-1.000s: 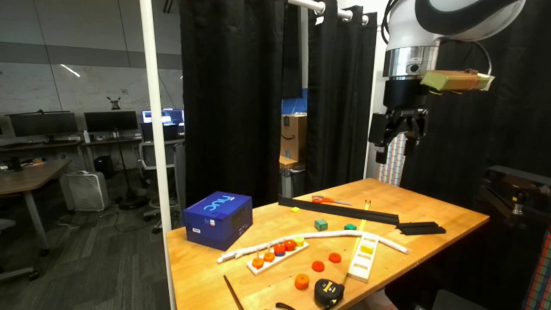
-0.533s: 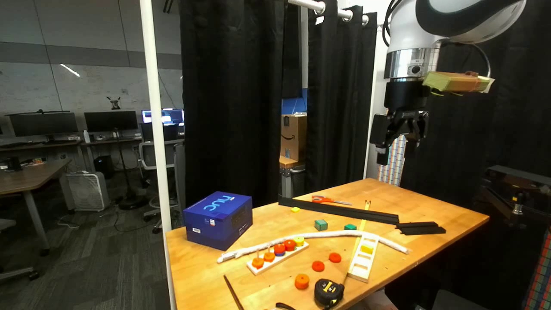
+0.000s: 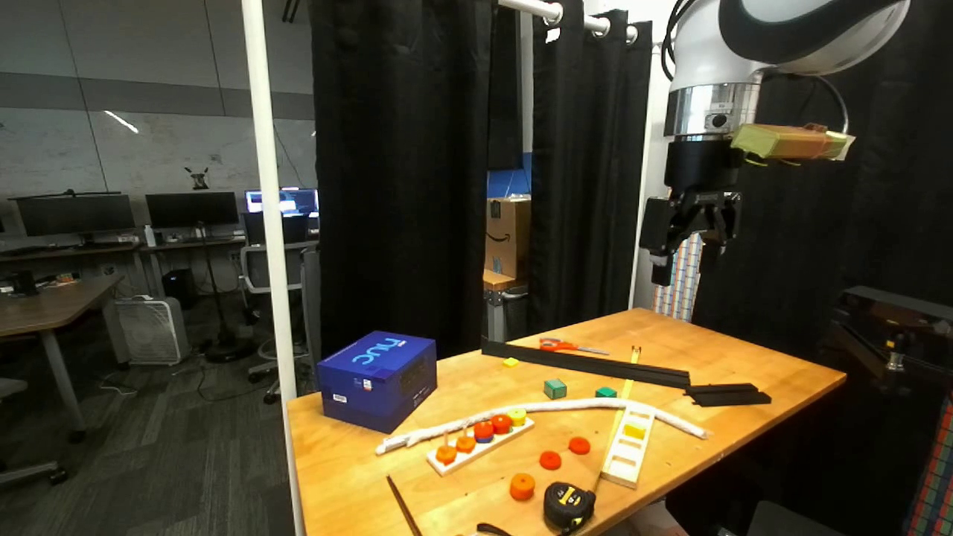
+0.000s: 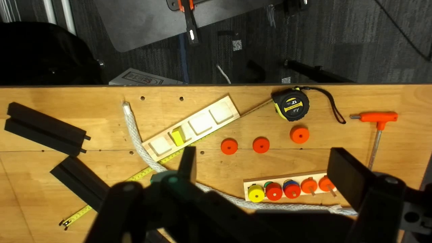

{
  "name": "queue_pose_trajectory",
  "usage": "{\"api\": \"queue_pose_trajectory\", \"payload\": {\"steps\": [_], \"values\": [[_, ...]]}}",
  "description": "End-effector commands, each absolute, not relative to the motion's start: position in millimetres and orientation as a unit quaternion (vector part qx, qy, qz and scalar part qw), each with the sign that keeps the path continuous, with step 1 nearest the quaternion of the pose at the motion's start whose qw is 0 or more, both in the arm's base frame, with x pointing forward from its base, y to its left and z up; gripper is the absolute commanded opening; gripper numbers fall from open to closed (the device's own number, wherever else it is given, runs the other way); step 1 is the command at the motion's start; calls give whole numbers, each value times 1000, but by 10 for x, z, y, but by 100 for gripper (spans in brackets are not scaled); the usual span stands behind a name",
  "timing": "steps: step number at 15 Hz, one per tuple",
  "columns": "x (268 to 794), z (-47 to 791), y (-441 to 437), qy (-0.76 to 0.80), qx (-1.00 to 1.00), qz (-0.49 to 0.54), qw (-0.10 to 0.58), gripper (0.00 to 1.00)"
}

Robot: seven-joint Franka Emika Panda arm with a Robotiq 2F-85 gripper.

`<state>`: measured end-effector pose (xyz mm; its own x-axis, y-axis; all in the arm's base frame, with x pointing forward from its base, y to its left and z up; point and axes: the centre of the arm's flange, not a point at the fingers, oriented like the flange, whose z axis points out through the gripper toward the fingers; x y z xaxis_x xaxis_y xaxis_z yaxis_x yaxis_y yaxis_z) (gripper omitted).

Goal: Pick up the yellow block at the front of the table and put it on the wooden board

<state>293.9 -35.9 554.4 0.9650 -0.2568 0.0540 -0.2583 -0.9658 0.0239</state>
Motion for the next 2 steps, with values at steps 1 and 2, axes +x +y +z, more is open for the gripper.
{"api": "queue_pose_trajectory", "payload": {"steps": [1, 2], "values": [[2939, 5544, -359, -130, 991, 25, 15, 100], [2939, 5544, -359, -130, 991, 25, 15, 100]]}}
